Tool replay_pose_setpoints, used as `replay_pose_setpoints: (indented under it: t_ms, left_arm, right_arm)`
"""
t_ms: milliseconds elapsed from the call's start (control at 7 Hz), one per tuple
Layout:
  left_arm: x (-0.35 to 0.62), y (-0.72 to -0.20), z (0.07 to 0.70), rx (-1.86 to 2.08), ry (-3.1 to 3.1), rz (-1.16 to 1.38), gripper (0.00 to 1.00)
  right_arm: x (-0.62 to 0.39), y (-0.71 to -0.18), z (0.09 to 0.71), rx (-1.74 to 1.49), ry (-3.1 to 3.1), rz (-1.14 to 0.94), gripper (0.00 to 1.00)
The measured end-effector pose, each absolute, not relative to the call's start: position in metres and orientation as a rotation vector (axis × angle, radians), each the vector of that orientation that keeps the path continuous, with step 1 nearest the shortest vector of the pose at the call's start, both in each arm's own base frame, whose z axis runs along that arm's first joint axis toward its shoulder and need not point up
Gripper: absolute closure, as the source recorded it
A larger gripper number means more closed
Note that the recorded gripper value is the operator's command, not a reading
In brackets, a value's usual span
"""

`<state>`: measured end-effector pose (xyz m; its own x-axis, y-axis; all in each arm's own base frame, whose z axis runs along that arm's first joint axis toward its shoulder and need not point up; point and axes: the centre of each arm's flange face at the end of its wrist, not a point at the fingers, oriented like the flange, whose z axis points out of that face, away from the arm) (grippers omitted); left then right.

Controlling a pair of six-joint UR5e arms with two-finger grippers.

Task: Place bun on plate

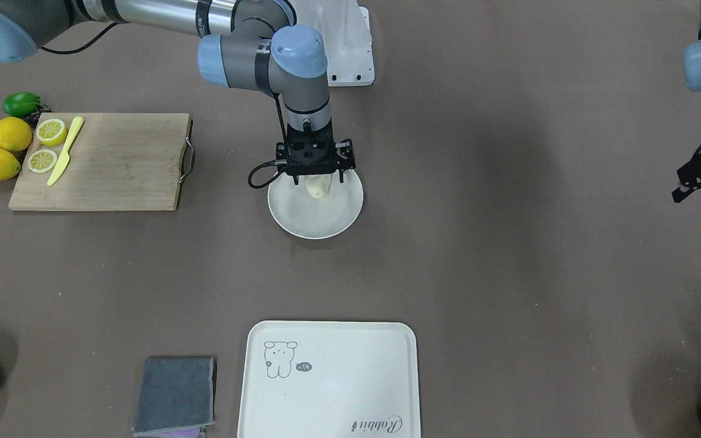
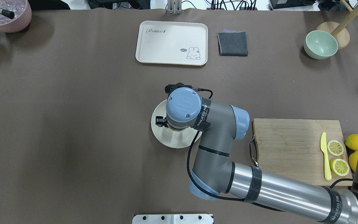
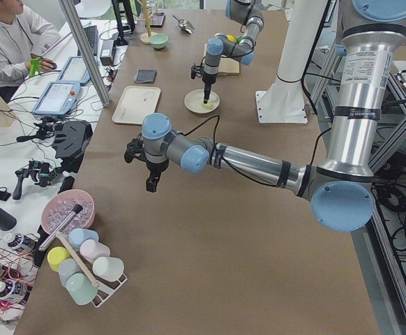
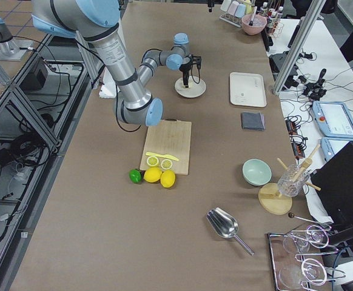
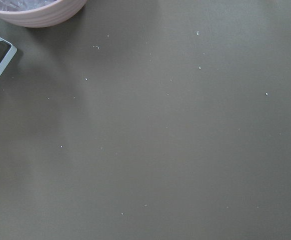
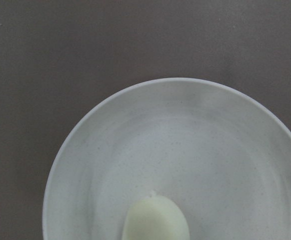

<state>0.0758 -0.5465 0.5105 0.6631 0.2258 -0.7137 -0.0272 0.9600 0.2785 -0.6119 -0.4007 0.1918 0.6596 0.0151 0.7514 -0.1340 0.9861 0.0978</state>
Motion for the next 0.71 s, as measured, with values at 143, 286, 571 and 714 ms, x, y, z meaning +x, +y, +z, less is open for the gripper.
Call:
replay_pose_setpoints:
  t_ms: [143, 286, 571, 714]
  left_arm:
    - [0.076, -0.546, 0.51, 0.254, 0.836, 0.145, 0.02]
    - [0.076, -0.546, 0.51, 0.254, 0.836, 0.144, 0.02]
    - [0.05, -0.548, 0.523, 0.239, 0.813, 0.121, 0.02]
    - [0.021, -0.547, 0.536, 0.234, 0.788, 0.131, 0.02]
  right_arm:
    - [-0.602, -0.403, 0.189, 0.154, -0.856, 0.088, 0.0]
    - [-0.59, -0.41, 0.188, 0.155, -0.86, 0.095, 0.0]
    - [-0.544, -0.454, 0.198, 0.133, -0.849, 0.12, 0.0]
    - [-0.506, -0.48, 0.218, 0.132, -0.839, 0.113, 0.0]
